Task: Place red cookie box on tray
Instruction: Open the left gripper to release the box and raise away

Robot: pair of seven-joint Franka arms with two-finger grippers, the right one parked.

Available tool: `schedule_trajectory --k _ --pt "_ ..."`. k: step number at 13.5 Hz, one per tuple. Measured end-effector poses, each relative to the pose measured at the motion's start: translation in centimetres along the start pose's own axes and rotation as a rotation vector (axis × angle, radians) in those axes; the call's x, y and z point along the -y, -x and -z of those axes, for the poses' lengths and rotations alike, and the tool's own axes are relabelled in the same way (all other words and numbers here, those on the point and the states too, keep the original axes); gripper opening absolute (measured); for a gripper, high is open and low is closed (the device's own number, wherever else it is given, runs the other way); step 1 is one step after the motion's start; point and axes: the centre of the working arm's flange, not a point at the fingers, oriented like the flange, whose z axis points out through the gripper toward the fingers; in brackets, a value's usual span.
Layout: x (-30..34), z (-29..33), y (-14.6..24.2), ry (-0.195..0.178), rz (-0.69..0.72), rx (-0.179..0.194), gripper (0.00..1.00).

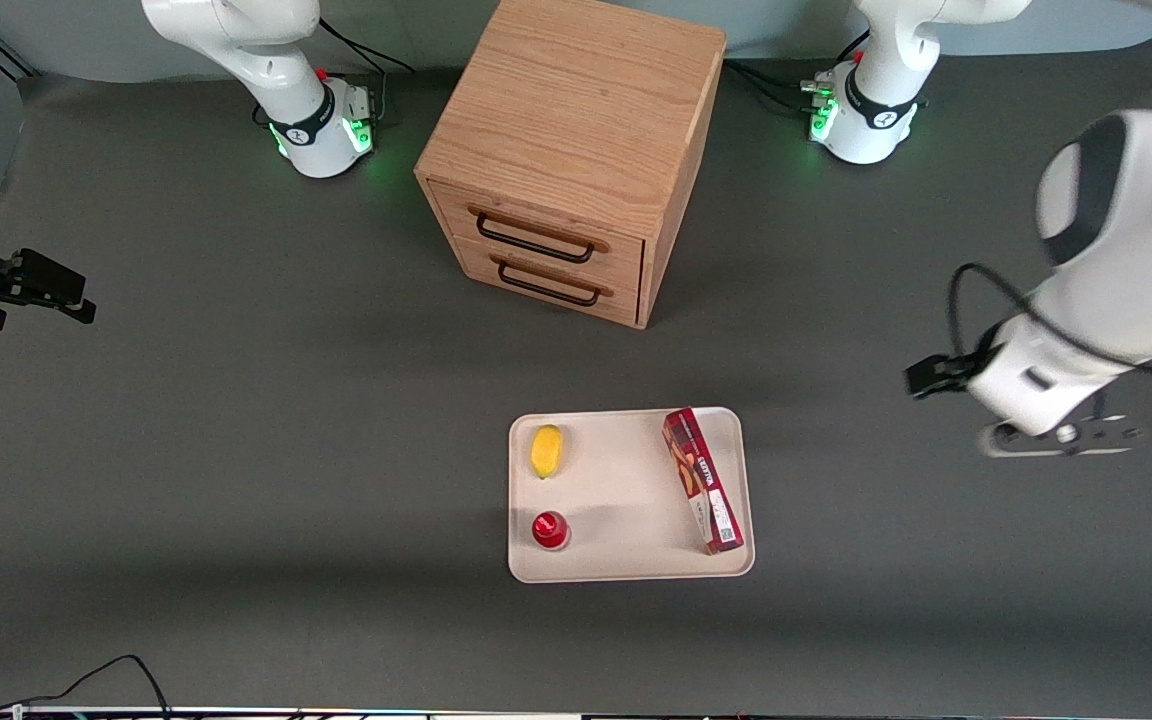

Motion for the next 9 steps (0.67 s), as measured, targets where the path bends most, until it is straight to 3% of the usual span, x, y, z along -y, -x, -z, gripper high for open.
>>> schedule_trajectory --k 4,9 --pt "9.0 2.8 5.3 0.011 0.013 0.043 1.0" --pt "13.3 4.4 6.5 0.021 -0.014 0.031 1.0"
